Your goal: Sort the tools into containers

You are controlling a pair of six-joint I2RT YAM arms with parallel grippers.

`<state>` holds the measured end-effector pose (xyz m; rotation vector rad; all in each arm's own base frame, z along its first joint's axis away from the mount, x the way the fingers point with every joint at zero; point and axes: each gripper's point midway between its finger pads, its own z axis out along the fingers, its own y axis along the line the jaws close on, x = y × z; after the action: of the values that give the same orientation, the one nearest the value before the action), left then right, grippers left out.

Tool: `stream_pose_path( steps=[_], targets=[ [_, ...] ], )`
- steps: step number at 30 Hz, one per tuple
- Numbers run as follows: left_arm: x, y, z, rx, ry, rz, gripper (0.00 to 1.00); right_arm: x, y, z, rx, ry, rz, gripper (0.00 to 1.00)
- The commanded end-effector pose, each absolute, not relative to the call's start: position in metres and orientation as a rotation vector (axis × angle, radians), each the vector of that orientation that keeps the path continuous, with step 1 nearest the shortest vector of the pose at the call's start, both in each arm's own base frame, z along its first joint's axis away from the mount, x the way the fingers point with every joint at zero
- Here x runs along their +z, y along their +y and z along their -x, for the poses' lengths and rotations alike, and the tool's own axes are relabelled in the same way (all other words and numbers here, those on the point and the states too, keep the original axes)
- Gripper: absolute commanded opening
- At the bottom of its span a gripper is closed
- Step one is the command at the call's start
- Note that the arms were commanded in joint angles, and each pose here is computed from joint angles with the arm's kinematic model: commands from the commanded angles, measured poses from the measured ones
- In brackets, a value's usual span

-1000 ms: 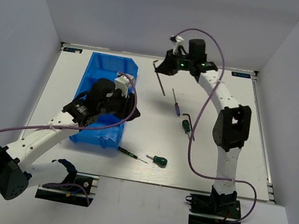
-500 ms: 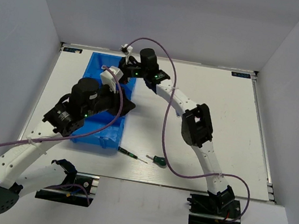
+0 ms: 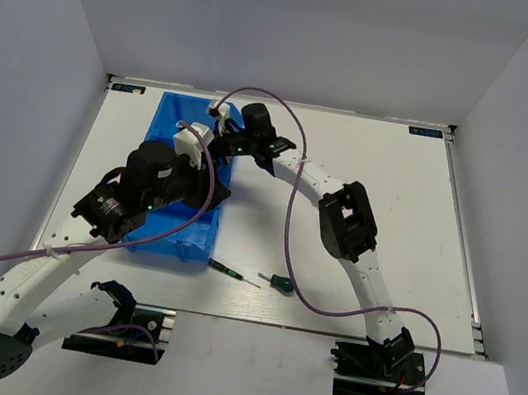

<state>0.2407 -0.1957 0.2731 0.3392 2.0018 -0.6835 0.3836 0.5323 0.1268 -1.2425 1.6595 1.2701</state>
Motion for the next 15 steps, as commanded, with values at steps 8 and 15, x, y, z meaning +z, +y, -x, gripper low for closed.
stream_pose_path(
  steps=[8, 15],
  targets=[
    [0.252, -0.202, -0.235, -0.694, 2.133, -0.356, 0.22, 0.229, 0.415, -0.416, 0.717, 1.847, 1.101, 0.02],
    [0.157, -0.201, -0.223, -0.483, 2.586, -0.519, 0.00, 0.166, 0.260, -0.384, 0.312, 2.249, 1.014, 0.00]
  ],
)
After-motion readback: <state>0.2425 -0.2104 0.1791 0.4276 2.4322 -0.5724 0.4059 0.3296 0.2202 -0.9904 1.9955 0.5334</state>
